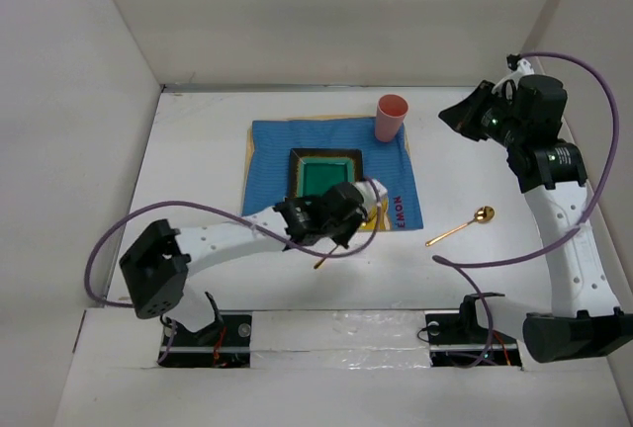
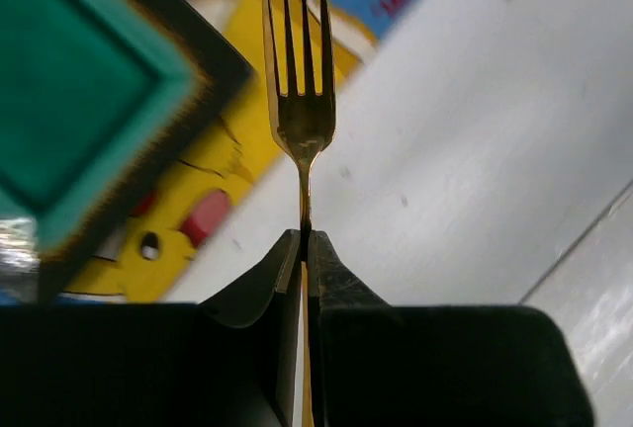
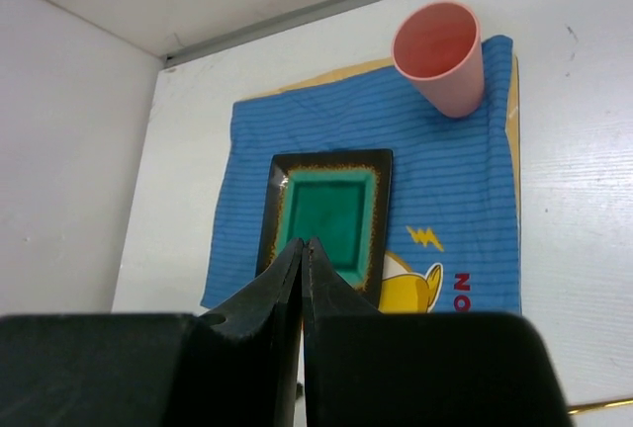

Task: Set the dinner table for one person

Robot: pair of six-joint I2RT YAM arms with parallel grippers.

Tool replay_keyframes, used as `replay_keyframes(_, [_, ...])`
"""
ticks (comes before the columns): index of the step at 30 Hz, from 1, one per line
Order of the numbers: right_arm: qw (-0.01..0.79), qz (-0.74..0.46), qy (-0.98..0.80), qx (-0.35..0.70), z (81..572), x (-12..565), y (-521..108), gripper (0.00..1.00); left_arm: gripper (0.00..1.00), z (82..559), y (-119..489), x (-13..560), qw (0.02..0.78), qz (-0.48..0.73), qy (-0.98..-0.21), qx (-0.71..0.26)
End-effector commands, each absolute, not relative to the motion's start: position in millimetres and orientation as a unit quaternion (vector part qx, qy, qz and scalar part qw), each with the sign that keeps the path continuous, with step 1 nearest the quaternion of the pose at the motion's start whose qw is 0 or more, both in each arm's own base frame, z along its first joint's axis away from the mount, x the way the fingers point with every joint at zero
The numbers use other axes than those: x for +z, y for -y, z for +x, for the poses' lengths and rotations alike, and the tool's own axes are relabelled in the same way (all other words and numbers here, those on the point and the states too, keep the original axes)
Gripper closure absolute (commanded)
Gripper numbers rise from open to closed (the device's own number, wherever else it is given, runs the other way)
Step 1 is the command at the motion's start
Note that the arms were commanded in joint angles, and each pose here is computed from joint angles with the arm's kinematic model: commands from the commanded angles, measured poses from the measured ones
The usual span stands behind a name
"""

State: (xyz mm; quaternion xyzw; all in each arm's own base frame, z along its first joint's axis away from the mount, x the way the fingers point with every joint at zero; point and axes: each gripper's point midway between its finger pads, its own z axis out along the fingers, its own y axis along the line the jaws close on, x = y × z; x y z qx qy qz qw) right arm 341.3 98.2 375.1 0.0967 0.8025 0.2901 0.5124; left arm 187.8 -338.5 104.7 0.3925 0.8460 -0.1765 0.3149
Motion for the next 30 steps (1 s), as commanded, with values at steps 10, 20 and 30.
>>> replay_keyframes(10, [0.484,0.076,-0.826,0.278,330,331,-116,0.93,1.0,387,199,153,0.424,0.099,-0.897,-0.077])
replay_keyframes(20, [0.431,0.045,-0.859,0.272,314,292,-127,0.92,1.0,431,142,93,0.401,0.055,-0.915,-0.017])
replay_keyframes(30, [0.427,0.047,-0.865,0.258,313,284,-123,0.91,1.0,435,137,54,0.365,0.035,-0.93,-0.01])
